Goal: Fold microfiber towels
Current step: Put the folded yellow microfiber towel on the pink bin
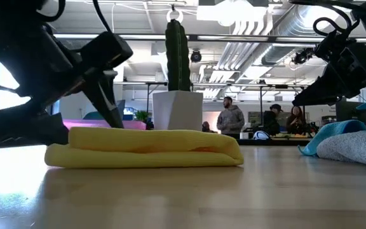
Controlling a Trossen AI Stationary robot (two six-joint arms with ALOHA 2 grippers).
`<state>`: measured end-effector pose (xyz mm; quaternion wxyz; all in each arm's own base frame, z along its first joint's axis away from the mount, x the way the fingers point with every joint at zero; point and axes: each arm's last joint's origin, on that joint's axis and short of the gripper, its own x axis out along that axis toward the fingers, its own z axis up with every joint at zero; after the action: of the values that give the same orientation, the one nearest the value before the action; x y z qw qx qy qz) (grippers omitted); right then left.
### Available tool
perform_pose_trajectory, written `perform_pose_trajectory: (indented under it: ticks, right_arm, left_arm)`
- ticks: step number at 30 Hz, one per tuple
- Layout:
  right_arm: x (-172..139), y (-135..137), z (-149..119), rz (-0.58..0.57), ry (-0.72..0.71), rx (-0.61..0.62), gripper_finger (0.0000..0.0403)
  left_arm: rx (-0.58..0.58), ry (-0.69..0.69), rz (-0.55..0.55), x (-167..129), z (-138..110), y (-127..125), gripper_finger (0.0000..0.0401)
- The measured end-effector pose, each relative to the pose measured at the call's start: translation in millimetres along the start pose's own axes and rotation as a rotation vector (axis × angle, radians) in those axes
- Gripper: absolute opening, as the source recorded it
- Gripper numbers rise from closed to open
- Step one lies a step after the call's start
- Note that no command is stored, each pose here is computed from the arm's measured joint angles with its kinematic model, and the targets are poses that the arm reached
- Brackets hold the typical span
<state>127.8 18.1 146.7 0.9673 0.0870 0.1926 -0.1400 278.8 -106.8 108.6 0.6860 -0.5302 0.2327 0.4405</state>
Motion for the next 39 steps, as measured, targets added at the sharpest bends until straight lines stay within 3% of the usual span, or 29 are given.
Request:
perform_pose_trajectory:
  ticks: [7, 14, 18, 21, 27, 35, 39]
  right_arm:
    - [0.0, 0.0, 0.0, 0.000, 0.000, 0.000, 0.0139]
    - [0.0, 0.0, -0.1, 0.000, 0.001, -0.001, 0.0139]
    - [0.0, 0.0, -0.1, 0.000, 0.001, -0.001, 0.0139]
    - [0.0, 0.0, -0.1, 0.000, 0.001, -0.001, 0.0139]
    - [0.0, -0.1, -0.2, -0.001, 0.002, -0.001, 0.0139]
    - [-0.1, -0.8, -2.0, -0.008, 0.020, -0.011, 0.0139]
    - [0.0, -1.1, -3.0, -0.012, 0.030, -0.016, 0.0139]
  left_arm:
    - [0.090, 0.019, 0.037, 4.7, 7.1, 0.7, 0.0148]
    - [0.249, 0.039, 0.058, 9.6, 13.6, 0.2, 0.0012]
    - [0.345, 0.093, 0.054, 7.9, 21.1, -4.3, 0.0014]
    - [0.499, 0.113, 0.051, 3.1, 33.3, -7.4, 0.0007]
    - [0.763, 0.141, 0.061, -18.2, 82.5, -15.1, 0.0005]
    - [0.958, 0.062, 0.121, -38.6, 153.0, -12.3, 0.0002]
    - [1.003, 0.005, 0.165, -41.0, 186.4, -8.0, 0.0002]
